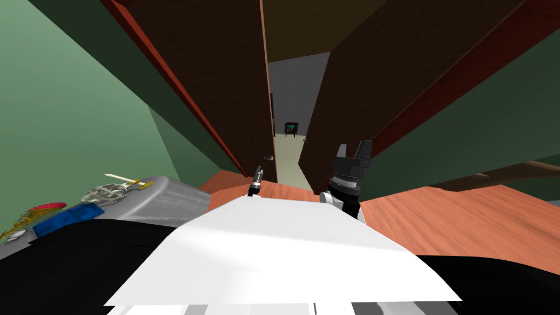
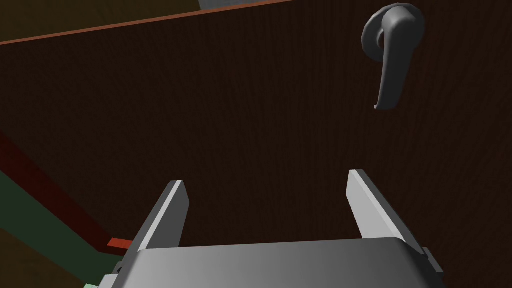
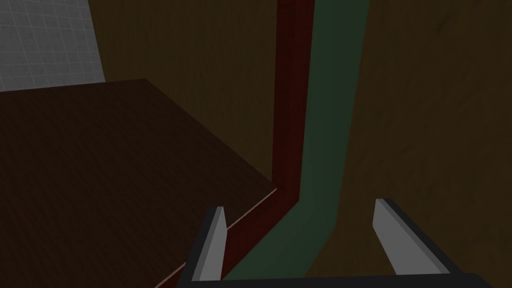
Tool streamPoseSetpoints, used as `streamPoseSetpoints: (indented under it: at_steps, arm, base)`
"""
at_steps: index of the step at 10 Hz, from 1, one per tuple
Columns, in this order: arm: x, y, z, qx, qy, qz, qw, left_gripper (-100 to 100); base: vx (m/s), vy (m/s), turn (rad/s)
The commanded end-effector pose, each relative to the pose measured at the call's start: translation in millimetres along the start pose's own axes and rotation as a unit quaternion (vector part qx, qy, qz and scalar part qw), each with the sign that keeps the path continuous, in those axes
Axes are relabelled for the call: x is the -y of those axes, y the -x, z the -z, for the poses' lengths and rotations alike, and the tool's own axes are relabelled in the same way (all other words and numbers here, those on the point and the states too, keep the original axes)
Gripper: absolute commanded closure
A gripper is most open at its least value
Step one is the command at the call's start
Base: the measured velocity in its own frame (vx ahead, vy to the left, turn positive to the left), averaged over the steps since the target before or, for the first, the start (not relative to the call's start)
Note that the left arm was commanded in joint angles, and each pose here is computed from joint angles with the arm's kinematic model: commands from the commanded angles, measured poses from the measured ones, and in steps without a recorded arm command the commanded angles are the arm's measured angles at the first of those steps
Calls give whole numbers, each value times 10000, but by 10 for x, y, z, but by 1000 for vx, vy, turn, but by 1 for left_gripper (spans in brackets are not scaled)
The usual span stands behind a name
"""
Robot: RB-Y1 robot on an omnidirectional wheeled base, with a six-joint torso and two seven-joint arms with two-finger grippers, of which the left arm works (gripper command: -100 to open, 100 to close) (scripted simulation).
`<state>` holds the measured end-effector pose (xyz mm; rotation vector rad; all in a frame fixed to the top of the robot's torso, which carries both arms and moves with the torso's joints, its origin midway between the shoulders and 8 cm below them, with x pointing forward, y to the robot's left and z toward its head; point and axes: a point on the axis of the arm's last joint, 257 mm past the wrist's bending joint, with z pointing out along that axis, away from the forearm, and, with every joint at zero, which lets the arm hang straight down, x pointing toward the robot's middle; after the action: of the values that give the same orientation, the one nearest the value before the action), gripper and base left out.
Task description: Push the door open
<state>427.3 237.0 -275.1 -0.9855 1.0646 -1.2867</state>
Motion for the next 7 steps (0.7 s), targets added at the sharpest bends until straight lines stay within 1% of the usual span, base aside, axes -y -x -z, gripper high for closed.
streamPoseSetpoints:
  at_steps: [1,2,3,5,7]
  arm:
    - [-157,-69,28,-60,161,48,9998,-100]
    - [-245,-110,47,-93,250,76,9996,-100]
    - [-271,-110,60,-93,281,76,9995,-100]
    - [-459,-193,115,-161,481,128,9986,-100]
    - [-616,-268,168,-220,653,174,9975,-100]
  base:
    - [74,106,-58]
    - [87,105,-78]
    - [60,61,-24]
    - [56,46,-48]
    - [77,74,-51]
